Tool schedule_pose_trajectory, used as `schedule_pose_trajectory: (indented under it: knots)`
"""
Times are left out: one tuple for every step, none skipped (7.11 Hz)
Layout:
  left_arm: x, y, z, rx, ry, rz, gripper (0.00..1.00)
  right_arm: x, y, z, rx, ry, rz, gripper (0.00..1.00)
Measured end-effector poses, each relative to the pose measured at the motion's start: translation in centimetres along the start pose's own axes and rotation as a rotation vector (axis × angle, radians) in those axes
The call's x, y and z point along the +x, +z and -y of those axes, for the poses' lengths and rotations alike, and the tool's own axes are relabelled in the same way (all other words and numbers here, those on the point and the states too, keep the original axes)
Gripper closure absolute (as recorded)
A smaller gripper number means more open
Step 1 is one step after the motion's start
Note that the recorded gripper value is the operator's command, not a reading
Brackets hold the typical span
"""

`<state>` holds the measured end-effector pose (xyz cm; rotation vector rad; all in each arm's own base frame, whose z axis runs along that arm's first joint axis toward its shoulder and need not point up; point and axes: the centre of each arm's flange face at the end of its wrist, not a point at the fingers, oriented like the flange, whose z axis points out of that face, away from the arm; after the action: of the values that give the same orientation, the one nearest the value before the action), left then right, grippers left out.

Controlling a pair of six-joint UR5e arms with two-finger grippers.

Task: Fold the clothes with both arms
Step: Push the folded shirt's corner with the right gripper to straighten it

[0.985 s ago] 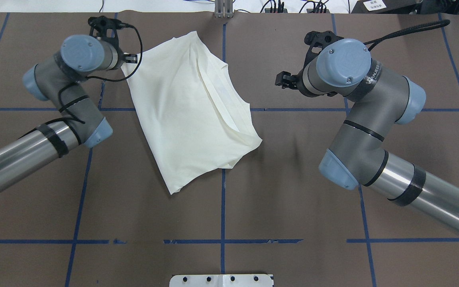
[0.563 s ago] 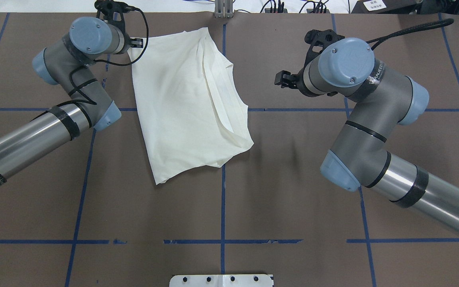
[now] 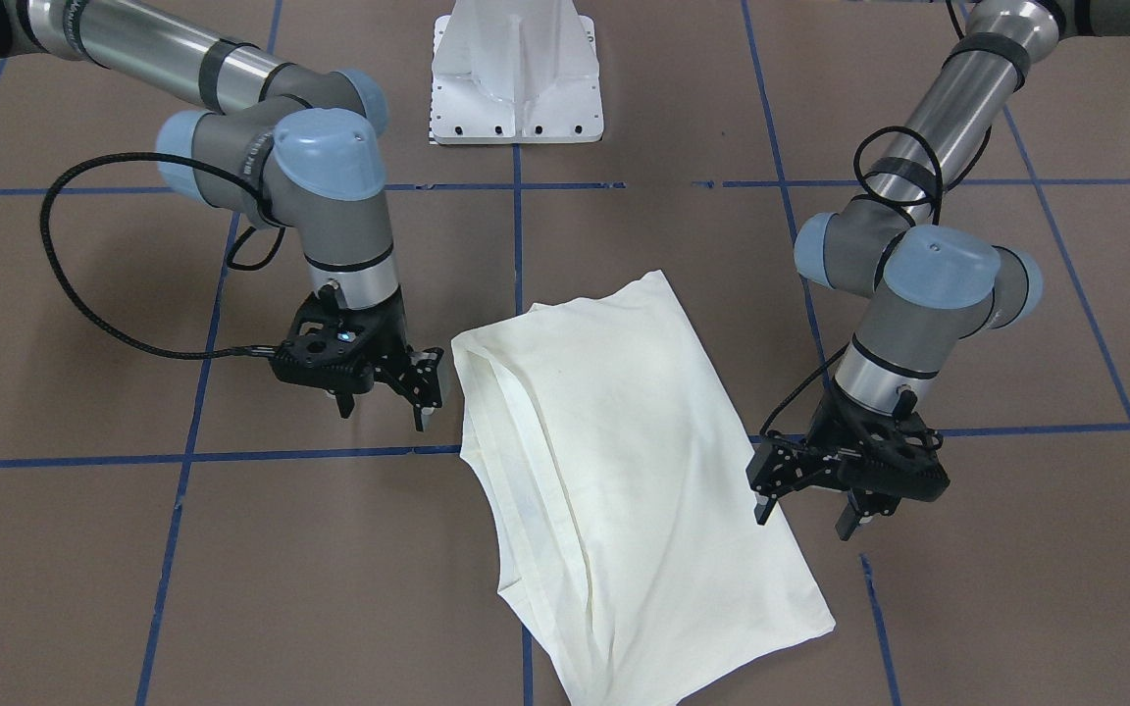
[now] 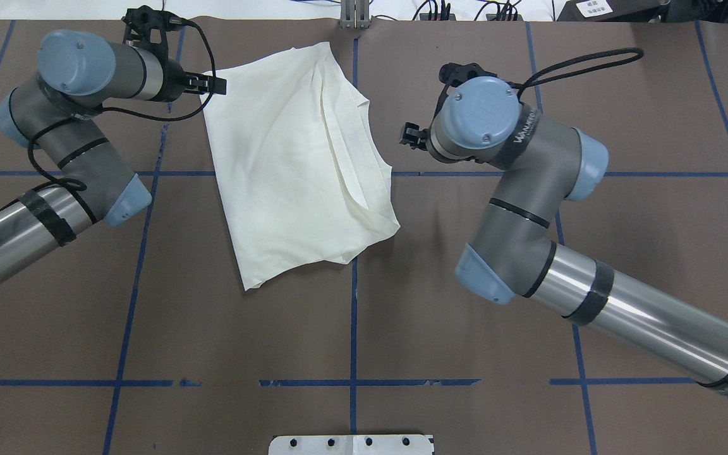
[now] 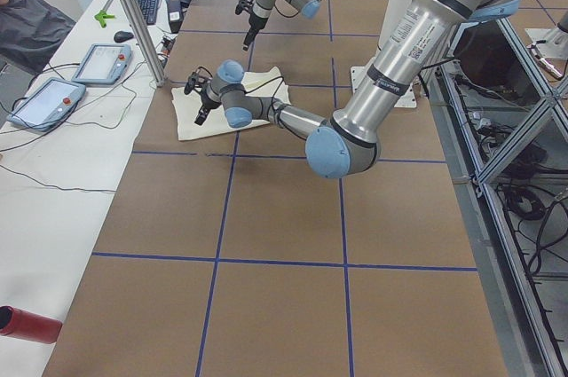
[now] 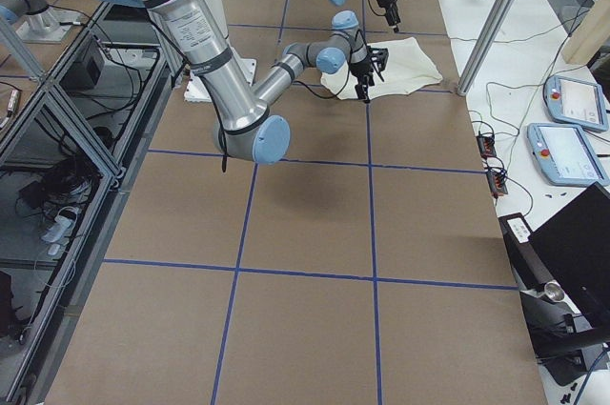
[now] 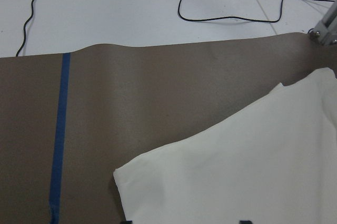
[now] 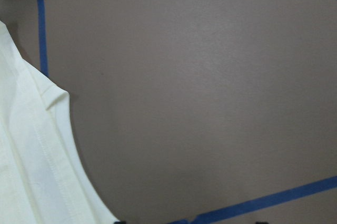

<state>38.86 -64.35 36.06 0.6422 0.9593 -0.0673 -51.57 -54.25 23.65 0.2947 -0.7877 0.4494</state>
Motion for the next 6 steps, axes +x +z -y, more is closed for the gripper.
schedule_pose_trajectory:
  knots:
    - [0.3, -0.8, -0.4, -0.007, 0.003, -0.025, 0.0, -3.1, 1.3, -0.8, 0.003, 0.034, 0.008, 0.18]
    - [0.5, -1.1, -0.6, -0.014, 0.005, -0.039, 0.0, -5.3, 2.7, -1.7, 0.006, 0.051, 0.009, 0.22]
    - [0.6, -1.2, -0.8, -0.018, 0.005, -0.045, 0.0, -6.6, 3.9, -2.5, 0.01, 0.056, 0.0, 0.27]
    - [0.7, -1.2, -0.9, -0.02, 0.005, -0.048, 0.0, -7.0, 4.5, -3.4, 0.01, 0.052, -0.008, 0.28]
    - [0.6, -1.2, -0.9, -0.021, 0.004, -0.048, 0.0, -6.9, 5.1, -4.3, 0.004, 0.039, -0.019, 0.29]
    - [0.5, -1.2, -1.1, -0.023, 0.003, -0.047, 0.0, -6.6, 5.7, -5.3, -0.004, 0.018, -0.031, 0.29]
